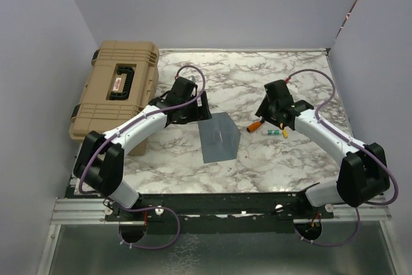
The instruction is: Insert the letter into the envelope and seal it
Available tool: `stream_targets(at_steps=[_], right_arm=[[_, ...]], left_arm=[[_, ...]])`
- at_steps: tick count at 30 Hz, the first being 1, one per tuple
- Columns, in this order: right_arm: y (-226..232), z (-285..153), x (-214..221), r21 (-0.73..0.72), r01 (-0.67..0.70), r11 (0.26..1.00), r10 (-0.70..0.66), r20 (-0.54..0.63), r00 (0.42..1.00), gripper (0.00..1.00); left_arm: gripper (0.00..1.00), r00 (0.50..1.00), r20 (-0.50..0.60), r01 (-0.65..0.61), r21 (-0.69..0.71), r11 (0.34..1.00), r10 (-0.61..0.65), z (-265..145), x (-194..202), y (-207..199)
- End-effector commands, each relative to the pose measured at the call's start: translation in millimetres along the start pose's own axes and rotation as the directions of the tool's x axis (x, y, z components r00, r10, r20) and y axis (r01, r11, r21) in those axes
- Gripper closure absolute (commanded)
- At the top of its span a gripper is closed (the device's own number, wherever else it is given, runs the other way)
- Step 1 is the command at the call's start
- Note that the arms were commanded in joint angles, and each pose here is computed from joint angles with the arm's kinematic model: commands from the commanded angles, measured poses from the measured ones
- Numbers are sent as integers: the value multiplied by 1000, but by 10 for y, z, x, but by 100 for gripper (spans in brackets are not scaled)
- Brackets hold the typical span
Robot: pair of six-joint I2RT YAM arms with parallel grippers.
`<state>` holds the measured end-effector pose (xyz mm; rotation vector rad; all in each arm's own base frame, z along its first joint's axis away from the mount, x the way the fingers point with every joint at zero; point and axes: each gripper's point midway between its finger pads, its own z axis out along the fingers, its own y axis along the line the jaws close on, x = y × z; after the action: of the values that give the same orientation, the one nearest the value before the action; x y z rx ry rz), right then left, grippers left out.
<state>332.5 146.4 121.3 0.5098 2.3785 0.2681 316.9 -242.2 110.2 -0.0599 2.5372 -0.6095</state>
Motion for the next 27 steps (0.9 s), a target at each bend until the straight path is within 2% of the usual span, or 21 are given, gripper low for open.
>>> stream_targets(at_steps=[1,6,12,18,27], right_arm=[[-749,22,181,321,-154,934,160,8,987,47],[-895,188,187,402,-262,877,269,41,962,47],[-1089,401,247,482,-351,803,380,41,924,50],[-1129,538,339,500,-365,785,408,25,913,54],[-1181,601,571,541,-324,776,419,-60,906,61]], left_arm=[[10,988,136,-81,14,997,78,-303,-371,-128],[3,971,217,-107,43,993,95,-482,-553,-239],[3,972,217,-106,67,992,89,-490,-539,-277],[3,975,207,-99,71,993,82,-474,-501,-265],[3,967,237,-108,69,992,89,-536,-591,-294]])
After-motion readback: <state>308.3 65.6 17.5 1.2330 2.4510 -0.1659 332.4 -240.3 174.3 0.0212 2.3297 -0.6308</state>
